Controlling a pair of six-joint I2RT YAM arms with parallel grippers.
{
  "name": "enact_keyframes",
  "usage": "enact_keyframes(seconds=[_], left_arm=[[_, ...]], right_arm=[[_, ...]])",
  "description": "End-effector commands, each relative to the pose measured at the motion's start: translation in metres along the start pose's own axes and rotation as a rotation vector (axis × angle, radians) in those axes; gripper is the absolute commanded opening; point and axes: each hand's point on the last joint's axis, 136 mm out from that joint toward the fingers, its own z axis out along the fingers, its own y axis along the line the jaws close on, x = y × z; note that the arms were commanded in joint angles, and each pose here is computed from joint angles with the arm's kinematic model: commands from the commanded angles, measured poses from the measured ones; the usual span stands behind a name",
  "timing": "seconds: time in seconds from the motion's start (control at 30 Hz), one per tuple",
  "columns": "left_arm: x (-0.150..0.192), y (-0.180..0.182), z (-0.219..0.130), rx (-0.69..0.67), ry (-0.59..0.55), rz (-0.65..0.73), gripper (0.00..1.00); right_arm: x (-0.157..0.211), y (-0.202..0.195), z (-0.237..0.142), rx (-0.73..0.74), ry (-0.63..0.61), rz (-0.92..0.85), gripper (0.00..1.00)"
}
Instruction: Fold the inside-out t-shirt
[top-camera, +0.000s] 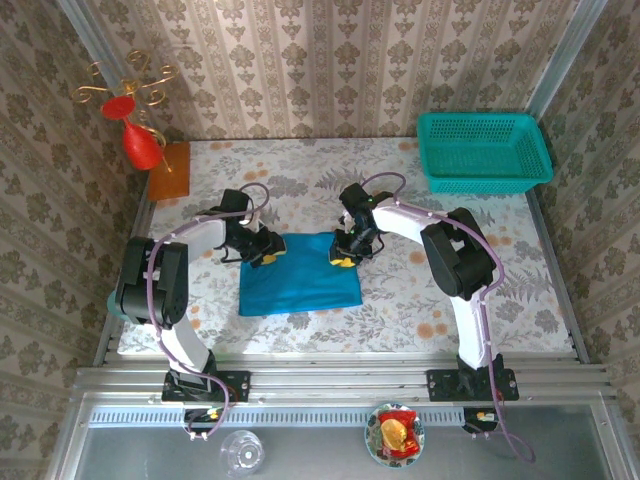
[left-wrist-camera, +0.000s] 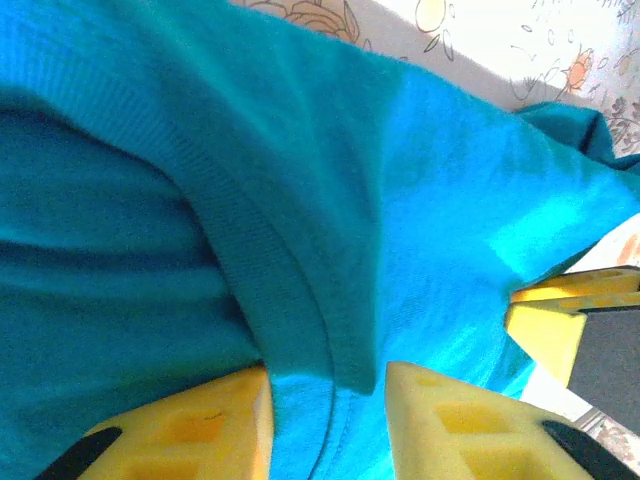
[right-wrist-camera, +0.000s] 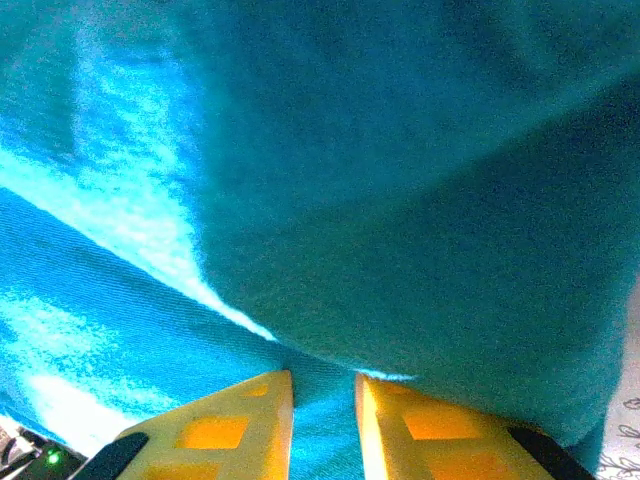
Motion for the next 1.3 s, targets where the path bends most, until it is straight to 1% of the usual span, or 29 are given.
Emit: enact_keyframes(seconds=[0.0, 0.13, 0.33, 0.4, 0.5, 0.6, 0.7, 0.77, 0.87, 1.0, 1.07, 1.13, 1.17, 1.23, 1.27], left_arm=[[0.003, -0.008, -0.003, 0.036, 0.002, -0.006, 0.35], [0.004, -0.012, -0.007, 0.049, -0.003, 0.000, 0.34], [0.004, -0.011, -0.011, 0.050, -0.027, 0.005, 0.28], [0.005, -0.011, -0.014, 0.054, -0.034, 0.004, 0.23], [0.007, -0.014, -0.018, 0.076, -0.051, 0.012, 0.19], [0.011, -0.011, -0.016, 0.075, -0.036, 0.007, 0.14], [0.012, -0.002, -0.014, 0.035, -0.035, 0.005, 0.04], [0.013, 0.005, -0.015, -0.009, -0.038, 0.006, 0.00], [0.011, 0.019, -0.021, -0.111, -0.053, 0.025, 0.00], [0.012, 0.036, -0.022, -0.212, -0.031, 0.037, 0.00], [0.012, 0.041, -0.020, -0.231, -0.026, 0.036, 0.00], [0.010, 0.038, -0.019, -0.224, -0.030, 0.043, 0.00], [0.007, 0.034, -0.021, -0.214, -0.040, 0.048, 0.03], [0.001, 0.024, -0.029, -0.193, -0.072, 0.056, 0.17], [0.000, 0.019, -0.034, -0.184, -0.086, 0.059, 0.19]], right_arm=[[0.014, -0.015, 0.004, 0.042, 0.039, 0.046, 0.27], [0.017, -0.017, 0.005, 0.046, 0.046, 0.048, 0.27], [0.020, -0.020, 0.007, 0.051, 0.052, 0.053, 0.27], [0.020, -0.020, 0.006, 0.048, 0.048, 0.052, 0.27], [0.020, -0.019, 0.005, 0.048, 0.048, 0.050, 0.27], [0.020, -0.019, 0.005, 0.050, 0.048, 0.049, 0.27], [0.020, -0.020, 0.006, 0.052, 0.049, 0.049, 0.27], [0.020, -0.021, 0.006, 0.054, 0.049, 0.050, 0.27], [0.020, -0.028, 0.006, 0.095, 0.045, 0.057, 0.27], [0.023, -0.041, 0.008, 0.159, 0.054, 0.067, 0.27], [0.023, -0.040, 0.008, 0.156, 0.057, 0.065, 0.27], [0.024, -0.032, 0.007, 0.114, 0.057, 0.055, 0.27], [0.024, -0.024, 0.005, 0.079, 0.054, 0.045, 0.28], [0.022, -0.014, -0.003, 0.048, 0.038, 0.030, 0.30], [0.021, -0.011, -0.008, 0.044, 0.030, 0.018, 0.30]])
